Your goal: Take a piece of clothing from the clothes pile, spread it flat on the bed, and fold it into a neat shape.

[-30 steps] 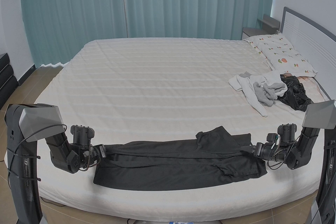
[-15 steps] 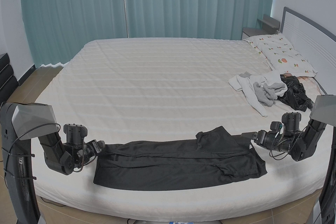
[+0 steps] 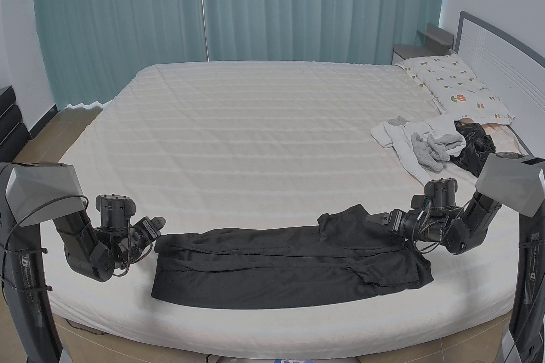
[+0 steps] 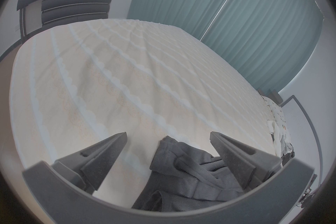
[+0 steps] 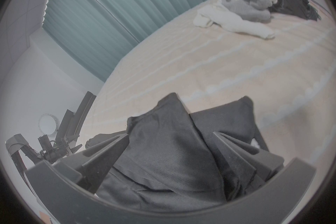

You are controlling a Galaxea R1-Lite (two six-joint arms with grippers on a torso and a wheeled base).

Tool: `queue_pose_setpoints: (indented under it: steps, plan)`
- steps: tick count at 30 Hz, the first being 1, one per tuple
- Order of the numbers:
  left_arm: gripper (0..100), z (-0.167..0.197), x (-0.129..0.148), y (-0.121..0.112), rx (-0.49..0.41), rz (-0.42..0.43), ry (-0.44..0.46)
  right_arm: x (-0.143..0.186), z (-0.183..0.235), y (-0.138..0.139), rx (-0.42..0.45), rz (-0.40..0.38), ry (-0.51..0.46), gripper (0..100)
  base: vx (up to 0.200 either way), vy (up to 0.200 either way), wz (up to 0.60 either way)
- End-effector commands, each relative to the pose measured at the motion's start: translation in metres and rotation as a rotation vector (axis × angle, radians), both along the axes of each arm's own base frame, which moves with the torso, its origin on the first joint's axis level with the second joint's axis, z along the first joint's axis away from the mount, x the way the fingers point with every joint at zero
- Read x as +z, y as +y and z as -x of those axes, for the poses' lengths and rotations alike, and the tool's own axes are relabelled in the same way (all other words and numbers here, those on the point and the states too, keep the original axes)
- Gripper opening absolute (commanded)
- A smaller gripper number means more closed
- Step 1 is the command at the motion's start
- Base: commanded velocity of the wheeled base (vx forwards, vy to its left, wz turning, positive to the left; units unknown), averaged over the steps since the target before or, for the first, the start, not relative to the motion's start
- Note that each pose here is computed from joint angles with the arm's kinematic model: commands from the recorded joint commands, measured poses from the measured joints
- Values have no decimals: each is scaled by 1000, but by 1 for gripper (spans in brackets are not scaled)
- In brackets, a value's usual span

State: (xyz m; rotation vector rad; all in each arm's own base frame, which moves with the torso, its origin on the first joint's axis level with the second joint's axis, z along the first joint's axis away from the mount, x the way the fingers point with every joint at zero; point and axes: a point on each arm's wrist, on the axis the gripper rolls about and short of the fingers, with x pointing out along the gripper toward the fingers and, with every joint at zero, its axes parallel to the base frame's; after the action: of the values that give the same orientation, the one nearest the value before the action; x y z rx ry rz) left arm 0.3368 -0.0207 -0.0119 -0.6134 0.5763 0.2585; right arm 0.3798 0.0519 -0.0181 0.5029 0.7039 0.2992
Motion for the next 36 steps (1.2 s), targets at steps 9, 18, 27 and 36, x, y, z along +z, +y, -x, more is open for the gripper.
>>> queue_pose_setpoints:
  steps: [9, 18, 27, 36]
  plan:
    - [100, 1, -1, 0, 3, 2, 5, -22, -6, 7, 15, 3, 39, 0, 0, 0, 0]
    - [100, 3, -2, 0, 2, 1, 9, -18, -1, 1, -3, 3, 56, 0, 0, 0, 0]
    - [100, 4, -3, 0, 1, 0, 17, 6, 14, -8, -23, -18, 46, 0, 0, 0, 0]
    - [100, 4, -4, -1, -1, 0, 20, 11, 22, -18, -40, -29, 52, 0, 0, 0, 0]
